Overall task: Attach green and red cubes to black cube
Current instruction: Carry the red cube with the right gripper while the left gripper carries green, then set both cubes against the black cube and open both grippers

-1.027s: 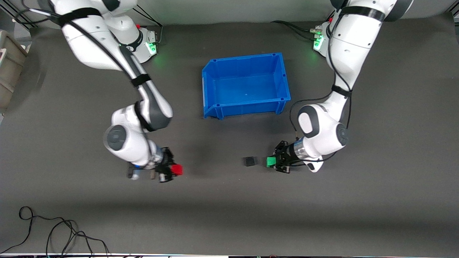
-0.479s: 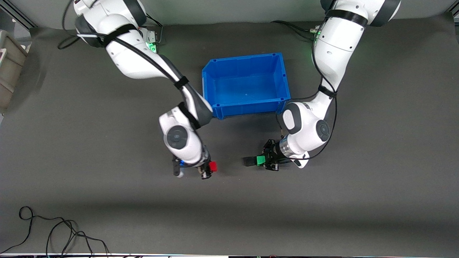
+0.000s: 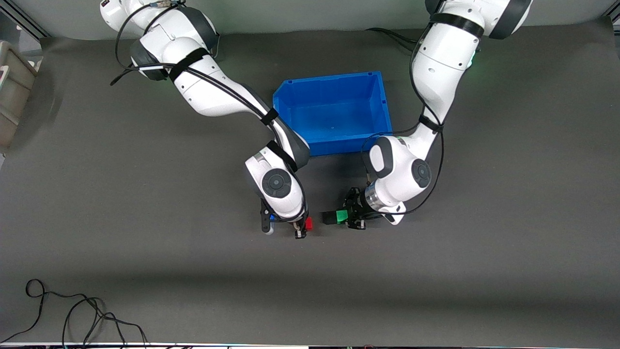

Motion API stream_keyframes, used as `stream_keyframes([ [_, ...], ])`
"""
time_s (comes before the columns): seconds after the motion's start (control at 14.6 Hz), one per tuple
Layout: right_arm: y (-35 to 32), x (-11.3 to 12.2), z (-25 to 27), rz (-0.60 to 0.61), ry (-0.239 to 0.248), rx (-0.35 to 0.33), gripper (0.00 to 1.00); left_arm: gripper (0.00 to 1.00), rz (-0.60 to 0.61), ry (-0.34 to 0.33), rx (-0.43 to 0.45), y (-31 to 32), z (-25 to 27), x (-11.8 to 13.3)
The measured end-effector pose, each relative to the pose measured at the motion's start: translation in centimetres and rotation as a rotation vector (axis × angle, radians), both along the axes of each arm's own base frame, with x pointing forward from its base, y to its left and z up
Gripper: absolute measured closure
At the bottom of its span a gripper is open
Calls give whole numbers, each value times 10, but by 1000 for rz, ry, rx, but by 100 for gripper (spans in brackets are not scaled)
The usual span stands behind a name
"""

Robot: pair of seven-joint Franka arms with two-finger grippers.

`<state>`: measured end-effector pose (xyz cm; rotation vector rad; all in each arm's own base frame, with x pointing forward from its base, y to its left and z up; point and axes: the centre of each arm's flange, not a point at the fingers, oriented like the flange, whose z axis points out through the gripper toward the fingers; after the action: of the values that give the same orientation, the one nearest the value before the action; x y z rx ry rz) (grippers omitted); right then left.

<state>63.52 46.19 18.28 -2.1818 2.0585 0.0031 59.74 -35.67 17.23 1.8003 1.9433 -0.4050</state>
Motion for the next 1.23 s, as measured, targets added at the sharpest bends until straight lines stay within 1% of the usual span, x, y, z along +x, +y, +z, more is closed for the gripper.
stream_keyframes([
  [0.21, 14, -6, 1, -17, -8, 18, 60, 63, 13, 1, -3, -13, -2, -3],
  [0.34, 14, -6, 1, -40, -14, 22, 60, 63, 20, -5, 1, -13, -2, -2],
  [0.41, 15, -5, 2, -47, -22, 29, 60, 58, 19, -8, 3, -13, -2, -1],
  [0.62, 16, -6, 0, -53, -21, 33, 60, 26, 14, -16, 4, -14, 0, 1],
  [0.68, 16, -6, -1, -54, -20, 32, 60, 14, 16, -19, 6, -12, 0, 2],
  [0.75, 16, -6, -2, -55, -19, 32, 55, 4, 14, -24, 13, -10, 1, 4],
  [0.82, 16, -6, -2, -56, -20, 32, 46, 0, 9, -31, 24, -6, 2, 7],
  [0.96, 15, -6, -2, -56, -20, 32, 28, 0, -8, -23, 44, 8, 4, 17],
  [1.03, 14, -5, -2, -57, -21, 32, 17, 0, -17, -13, 56, 19, 6, 24],
  [1.1, 13, -3, 0, -58, -28, 33, 7, 0, -32, -2, 74, 32, 9, 31],
  [1.16, 11, 0, 6, -52, -45, 34, 0, 0, -52, 11, 100, 47, 15, 38],
  [1.23, 8, 4, 20, -39, -65, 33, 0, 0, -74, 26, 131, 64, 22, 46],
])
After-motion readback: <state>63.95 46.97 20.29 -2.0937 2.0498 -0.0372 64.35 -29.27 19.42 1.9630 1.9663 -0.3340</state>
